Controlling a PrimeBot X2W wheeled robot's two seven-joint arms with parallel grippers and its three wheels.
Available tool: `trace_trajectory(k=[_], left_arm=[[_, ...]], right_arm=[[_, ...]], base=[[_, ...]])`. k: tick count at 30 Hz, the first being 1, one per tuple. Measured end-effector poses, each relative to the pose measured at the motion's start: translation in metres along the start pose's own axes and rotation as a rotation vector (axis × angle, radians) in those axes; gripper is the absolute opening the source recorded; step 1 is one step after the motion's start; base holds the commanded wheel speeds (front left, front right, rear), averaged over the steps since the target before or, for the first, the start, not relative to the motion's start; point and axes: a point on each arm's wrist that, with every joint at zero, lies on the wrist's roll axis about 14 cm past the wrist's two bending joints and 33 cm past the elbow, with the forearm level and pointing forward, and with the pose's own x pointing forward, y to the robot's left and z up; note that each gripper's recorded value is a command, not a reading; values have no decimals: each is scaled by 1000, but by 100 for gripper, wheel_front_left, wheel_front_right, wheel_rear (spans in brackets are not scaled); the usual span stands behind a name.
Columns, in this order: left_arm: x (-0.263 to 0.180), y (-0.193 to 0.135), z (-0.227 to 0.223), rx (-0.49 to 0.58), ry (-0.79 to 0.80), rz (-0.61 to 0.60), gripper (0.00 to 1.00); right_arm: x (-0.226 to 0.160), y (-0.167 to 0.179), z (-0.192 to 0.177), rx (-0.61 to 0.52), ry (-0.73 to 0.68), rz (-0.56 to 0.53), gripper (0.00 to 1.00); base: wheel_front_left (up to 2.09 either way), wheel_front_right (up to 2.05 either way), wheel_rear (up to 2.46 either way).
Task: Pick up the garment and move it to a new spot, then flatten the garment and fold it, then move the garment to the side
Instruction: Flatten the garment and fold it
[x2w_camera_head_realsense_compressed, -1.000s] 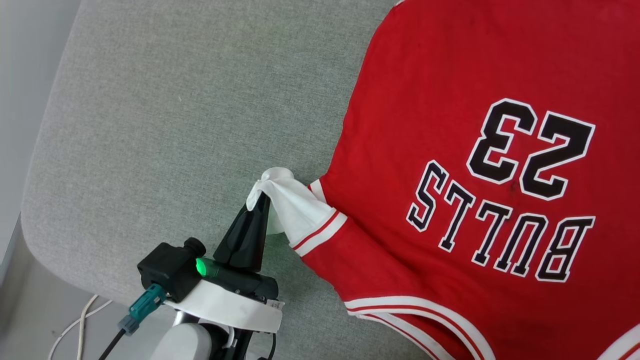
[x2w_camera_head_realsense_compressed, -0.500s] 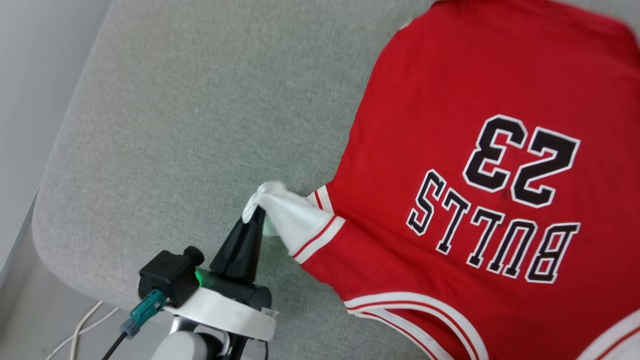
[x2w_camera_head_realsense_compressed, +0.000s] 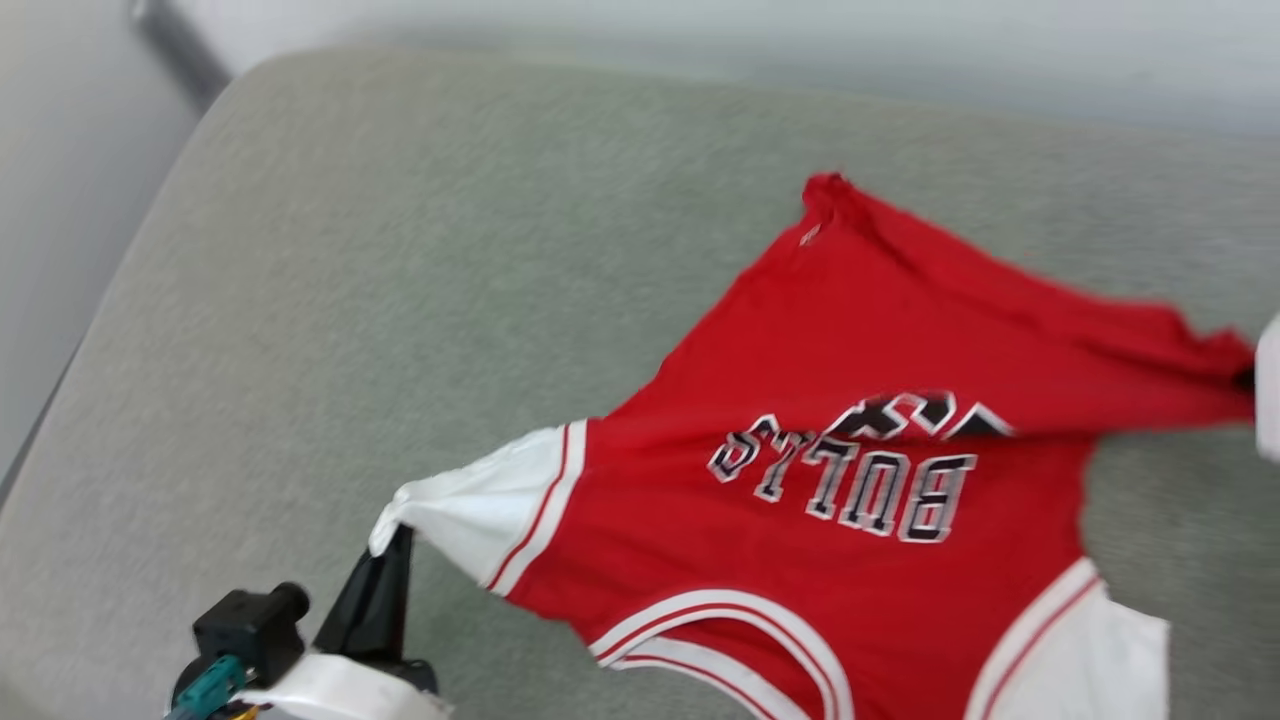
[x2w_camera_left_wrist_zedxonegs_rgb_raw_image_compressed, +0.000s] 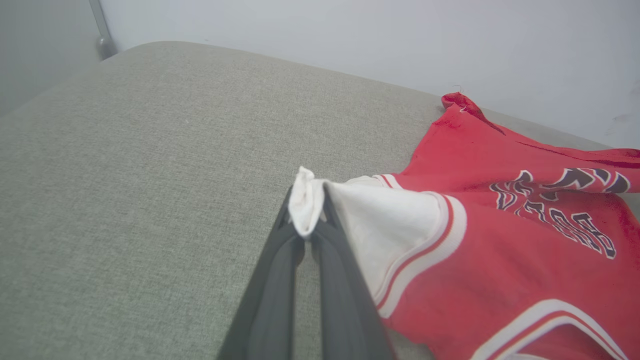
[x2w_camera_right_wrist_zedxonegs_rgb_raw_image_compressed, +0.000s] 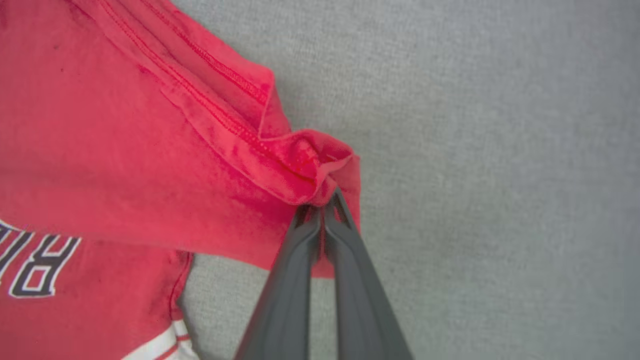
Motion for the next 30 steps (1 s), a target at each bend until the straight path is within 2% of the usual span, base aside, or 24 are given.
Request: trace_trajectory(k=[5, 10, 16, 20, 21, 22, 23, 26, 27, 30], left_arm=[[0, -8, 2, 9, 9, -42, 0], [-1, -19, 3, 17, 22, -89, 0], [1, -34, 4, 31, 36, -151, 0], [1, -42, 3, 36, 47, -180, 0], [1, -44, 4, 38, 48, -186, 0], [2, -46, 4, 40, 49, -192, 0], [3, -47, 4, 40, 49, -197, 0], [4, -51, 3, 41, 52, -210, 0], [5, -53, 1, 44, 61, -215, 0], [7, -56, 0, 42, 67, -222, 0]], right_arm=[[-37, -15, -64, 24, 18, -24, 0], [-69, -23, -141, 108, 48, -55, 0], [-97, -3, -236, 273, 123, -47, 0], [-109, 21, -283, 374, 185, -22, 0], [-111, 27, -290, 398, 187, -16, 17], [-112, 32, -294, 416, 185, -10, 79], [-113, 34, -294, 434, 166, -9, 100], [-114, 31, -288, 436, 107, -35, 100], [-116, 20, -266, 418, -31, -80, 100], [-118, 4, -227, 389, -227, -127, 100]], base=[[0, 0, 0], [0, 0, 0], [0, 0, 0], [0, 0, 0], [0, 0, 0], [0, 0, 0], [0, 0, 0], [0, 0, 0], [0, 0, 0], [0, 0, 0]])
